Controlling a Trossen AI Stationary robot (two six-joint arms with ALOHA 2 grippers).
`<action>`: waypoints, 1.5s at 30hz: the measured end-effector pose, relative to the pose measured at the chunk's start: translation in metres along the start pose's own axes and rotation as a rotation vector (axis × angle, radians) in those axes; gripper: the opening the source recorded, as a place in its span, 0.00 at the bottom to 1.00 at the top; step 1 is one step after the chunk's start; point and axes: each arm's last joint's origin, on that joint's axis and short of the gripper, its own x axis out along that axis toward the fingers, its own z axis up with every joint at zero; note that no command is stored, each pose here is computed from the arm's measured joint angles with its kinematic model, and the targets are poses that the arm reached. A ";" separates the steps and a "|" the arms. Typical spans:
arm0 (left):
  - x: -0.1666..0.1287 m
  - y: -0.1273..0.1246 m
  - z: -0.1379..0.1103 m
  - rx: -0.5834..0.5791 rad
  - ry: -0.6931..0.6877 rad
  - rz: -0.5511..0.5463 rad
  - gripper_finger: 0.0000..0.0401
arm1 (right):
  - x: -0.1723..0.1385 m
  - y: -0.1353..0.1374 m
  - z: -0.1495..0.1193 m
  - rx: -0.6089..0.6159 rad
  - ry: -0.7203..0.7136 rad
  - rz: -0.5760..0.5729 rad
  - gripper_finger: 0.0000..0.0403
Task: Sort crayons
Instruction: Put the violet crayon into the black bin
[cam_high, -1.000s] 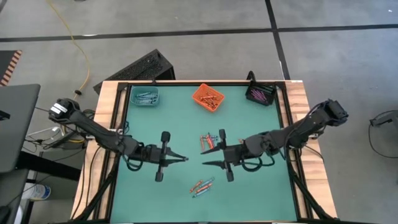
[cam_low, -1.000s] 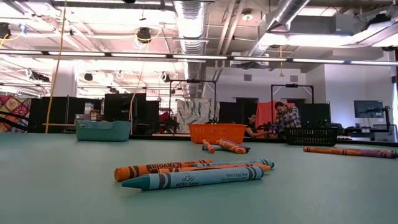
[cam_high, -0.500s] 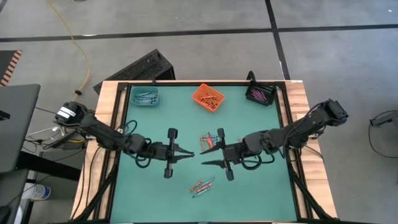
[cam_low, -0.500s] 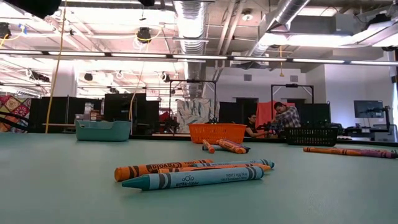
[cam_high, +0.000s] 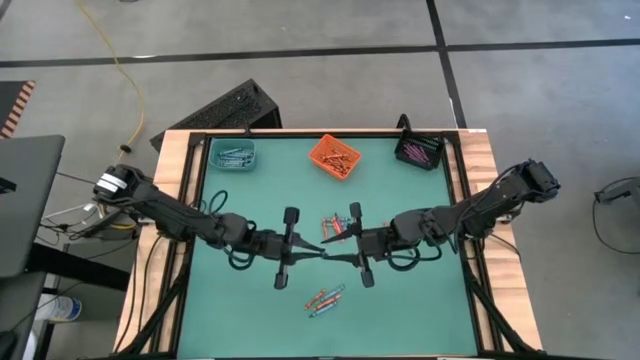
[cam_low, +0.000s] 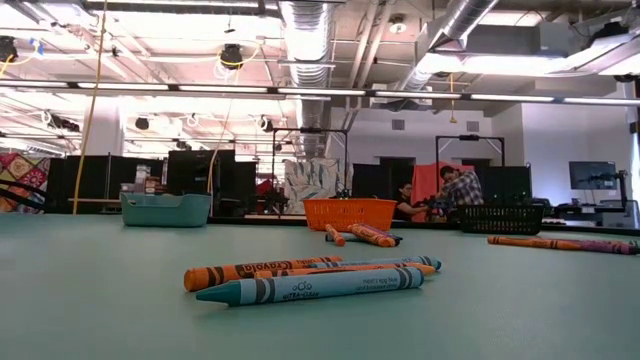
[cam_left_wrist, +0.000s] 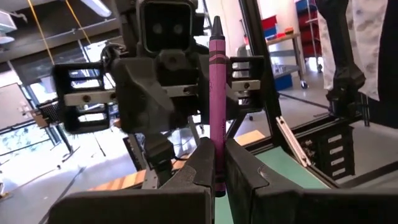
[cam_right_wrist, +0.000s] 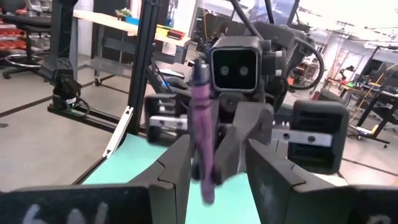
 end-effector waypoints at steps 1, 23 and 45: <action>0.003 0.000 -0.002 0.003 0.005 -0.003 0.00 | 0.000 0.000 0.000 -0.003 -0.003 -0.001 0.37; 0.012 0.000 -0.002 0.072 -0.007 -0.004 0.01 | -0.001 0.004 -0.001 -0.035 0.017 0.007 0.08; 0.005 -0.010 -0.033 -0.053 0.368 0.131 0.48 | -0.010 -0.017 -0.045 -0.102 0.501 -0.215 0.00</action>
